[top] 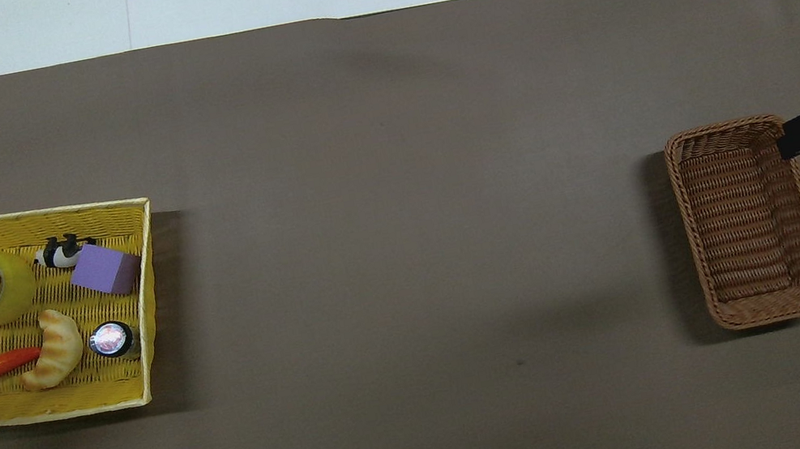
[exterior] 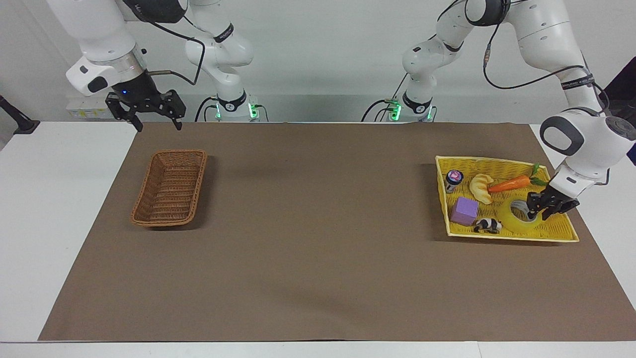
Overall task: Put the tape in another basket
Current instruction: 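Reach the left gripper into the yellow basket and grasp the tape roll, then lift the tape with the left gripper while the right gripper reaches toward it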
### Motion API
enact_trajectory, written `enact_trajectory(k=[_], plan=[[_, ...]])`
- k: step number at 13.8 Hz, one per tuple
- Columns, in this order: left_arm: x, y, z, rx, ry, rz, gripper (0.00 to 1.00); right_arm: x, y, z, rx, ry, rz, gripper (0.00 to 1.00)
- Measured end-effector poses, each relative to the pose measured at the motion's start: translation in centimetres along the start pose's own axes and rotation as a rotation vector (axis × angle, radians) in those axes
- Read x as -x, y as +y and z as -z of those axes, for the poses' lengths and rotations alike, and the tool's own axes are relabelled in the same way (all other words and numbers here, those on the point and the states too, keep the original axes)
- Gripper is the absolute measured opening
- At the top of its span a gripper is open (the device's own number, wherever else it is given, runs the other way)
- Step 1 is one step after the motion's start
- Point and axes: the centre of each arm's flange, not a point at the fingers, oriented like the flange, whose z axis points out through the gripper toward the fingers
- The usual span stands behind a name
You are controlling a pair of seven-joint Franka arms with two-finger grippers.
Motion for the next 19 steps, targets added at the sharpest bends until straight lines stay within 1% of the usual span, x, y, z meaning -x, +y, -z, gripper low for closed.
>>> enact_trajectory(k=[1, 5, 7, 9, 11, 14, 15, 17, 19], plan=[[0.0, 0.0, 0.1, 0.001, -0.001, -0.001, 0.22, 0.0, 0.0, 0.0, 0.0, 0.0, 0.0, 1.0], [-0.3, 0.4, 1.1, 0.004, -0.003, -0.008, 0.22, 0.0, 0.0, 0.0, 0.0, 0.0, 0.0, 1.0], [-0.7, 1.0, 3.0, 0.002, 0.002, -0.019, 0.22, 0.0, 0.0, 0.0, 0.0, 0.0, 0.0, 1.0], [-0.9, 2.0, 5.8, 0.004, -0.001, -0.035, 0.22, 0.0, 0.0, 0.0, 0.0, 0.0, 0.0, 1.0], [-1.0, 4.0, 8.7, 0.008, -0.007, -0.055, 0.22, 0.0, 0.0, 0.0, 0.0, 0.0, 0.0, 1.0], [-2.2, 9.5, 11.7, 0.019, -0.017, -0.049, 0.22, 0.0, 0.0, 0.0, 0.0, 0.0, 0.0, 1.0], [-2.6, 11.3, 12.3, 0.035, -0.018, -0.031, 0.22, 0.0, 0.0, 0.0, 0.0, 0.0, 0.0, 1.0], [-3.1, 14.7, 12.7, 0.116, -0.018, -0.004, 0.22, 0.0, 0.0, 0.0, 0.0, 0.0, 0.0, 1.0], [-3.8, 17.8, 12.5, 0.155, -0.028, 0.025, 0.22, 0.0, 0.0, 0.0, 0.0, 0.0, 0.0, 1.0]])
